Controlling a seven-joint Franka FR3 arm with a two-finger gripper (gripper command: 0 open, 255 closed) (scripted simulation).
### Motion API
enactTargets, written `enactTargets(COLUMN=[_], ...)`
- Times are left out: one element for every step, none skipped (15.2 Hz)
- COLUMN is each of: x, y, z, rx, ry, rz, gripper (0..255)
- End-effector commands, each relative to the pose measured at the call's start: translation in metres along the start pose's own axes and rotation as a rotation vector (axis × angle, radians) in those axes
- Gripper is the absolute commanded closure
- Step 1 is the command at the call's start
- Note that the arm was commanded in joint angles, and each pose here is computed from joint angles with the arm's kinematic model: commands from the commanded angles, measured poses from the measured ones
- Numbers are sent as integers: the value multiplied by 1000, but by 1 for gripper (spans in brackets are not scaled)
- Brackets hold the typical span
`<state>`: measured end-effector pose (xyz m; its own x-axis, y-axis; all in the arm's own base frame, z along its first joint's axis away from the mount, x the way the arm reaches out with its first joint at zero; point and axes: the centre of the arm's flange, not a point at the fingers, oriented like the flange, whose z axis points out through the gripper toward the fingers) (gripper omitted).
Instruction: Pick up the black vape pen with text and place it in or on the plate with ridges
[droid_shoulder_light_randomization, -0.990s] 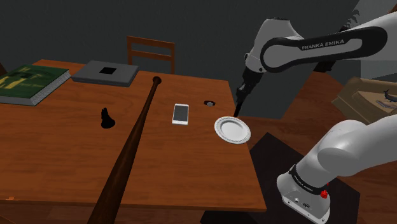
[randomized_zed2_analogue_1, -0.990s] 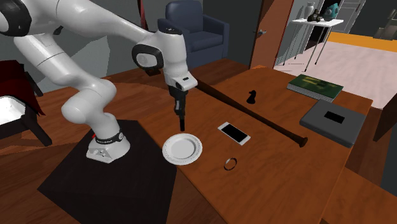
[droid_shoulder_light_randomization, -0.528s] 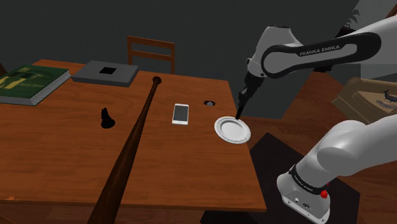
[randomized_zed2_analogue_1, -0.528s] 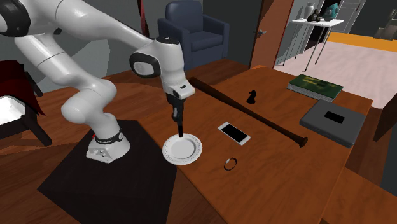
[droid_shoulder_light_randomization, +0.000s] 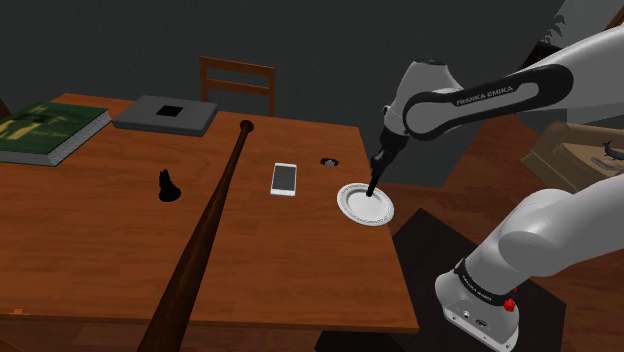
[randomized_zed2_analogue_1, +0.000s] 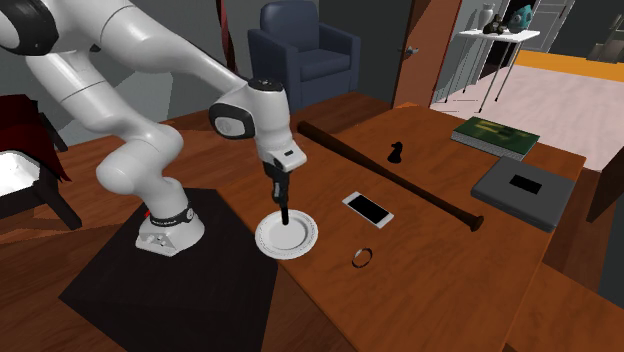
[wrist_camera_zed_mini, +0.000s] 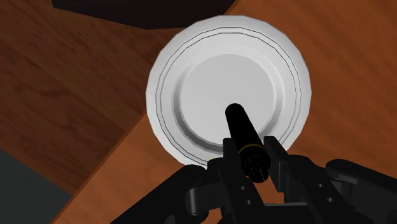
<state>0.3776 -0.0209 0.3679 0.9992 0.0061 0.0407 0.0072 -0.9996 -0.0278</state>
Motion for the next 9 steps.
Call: enactTargets(x=[0,0,0,0,-1,-1,-1,-1,-1], y=[0,0,0,0,1,1,1,1,1], z=[10,16,21,26,31,37,42,42,42], rx=[0,0,0,0,0,0,0,0,0], ry=[1,1,1,1,1,1,1,1,1], rz=[0,0,0,0,0,0,0,0,0], gripper=[255,255,255,255,255,255,255,255,255])
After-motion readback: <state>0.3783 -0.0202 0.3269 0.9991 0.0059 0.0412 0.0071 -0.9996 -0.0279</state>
